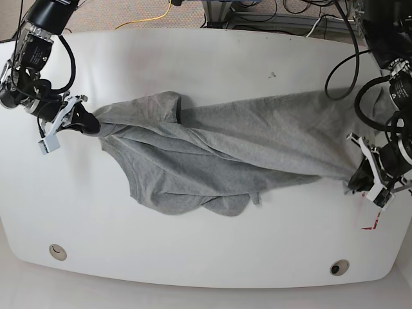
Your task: Layout the t-shirt on the table in an organized manner, then fold the t-shirt properly
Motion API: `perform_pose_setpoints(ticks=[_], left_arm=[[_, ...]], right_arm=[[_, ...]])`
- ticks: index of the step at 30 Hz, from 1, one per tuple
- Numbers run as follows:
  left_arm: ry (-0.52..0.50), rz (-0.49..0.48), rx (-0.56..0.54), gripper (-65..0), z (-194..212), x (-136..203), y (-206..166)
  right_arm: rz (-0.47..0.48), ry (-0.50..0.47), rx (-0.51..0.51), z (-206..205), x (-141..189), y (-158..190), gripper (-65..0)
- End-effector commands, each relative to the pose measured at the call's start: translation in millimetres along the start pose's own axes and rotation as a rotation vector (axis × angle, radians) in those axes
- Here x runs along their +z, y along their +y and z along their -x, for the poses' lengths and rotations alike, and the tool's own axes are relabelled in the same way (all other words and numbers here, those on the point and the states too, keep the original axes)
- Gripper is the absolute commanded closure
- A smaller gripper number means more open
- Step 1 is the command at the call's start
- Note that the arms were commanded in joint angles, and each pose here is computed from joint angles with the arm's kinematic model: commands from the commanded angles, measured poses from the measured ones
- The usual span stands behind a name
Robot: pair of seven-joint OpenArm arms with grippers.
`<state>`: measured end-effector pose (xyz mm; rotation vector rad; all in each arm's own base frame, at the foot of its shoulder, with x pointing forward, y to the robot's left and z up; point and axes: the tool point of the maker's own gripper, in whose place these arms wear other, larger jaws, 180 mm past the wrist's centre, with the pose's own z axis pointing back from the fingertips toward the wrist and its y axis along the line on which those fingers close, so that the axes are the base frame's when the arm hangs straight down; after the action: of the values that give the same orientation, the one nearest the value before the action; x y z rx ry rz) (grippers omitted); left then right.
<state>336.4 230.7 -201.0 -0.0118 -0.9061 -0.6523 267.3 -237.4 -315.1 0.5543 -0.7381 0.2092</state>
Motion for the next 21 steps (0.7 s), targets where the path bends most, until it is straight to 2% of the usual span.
perform_pose_setpoints(ticks=[1,10,17,21], left_arm=[[-0.080,0.013,0.001,0.0,-13.0,10.1,0.9],[-0.095,-0.012,0.032,0.0,-9.3,18.3,9.2],[-0.203,-0.094,-0.008,0.0,-54.8,30.0,34.7],[-0.276,-0.138,-0.045,0.0,-91.6,35.3,45.3]], right_arm=[[0.002,-0.042,0.031,-16.0,7.0,-0.2,0.0],[0.002,-0.097,0.066,-42.3,7.6,0.0,0.0],[0.018,-0.187,0.139,-92.0,16.9,-2.2,0.0],[0.029,-0.223,0.133,-116.1,23.5,-15.8,0.0]])
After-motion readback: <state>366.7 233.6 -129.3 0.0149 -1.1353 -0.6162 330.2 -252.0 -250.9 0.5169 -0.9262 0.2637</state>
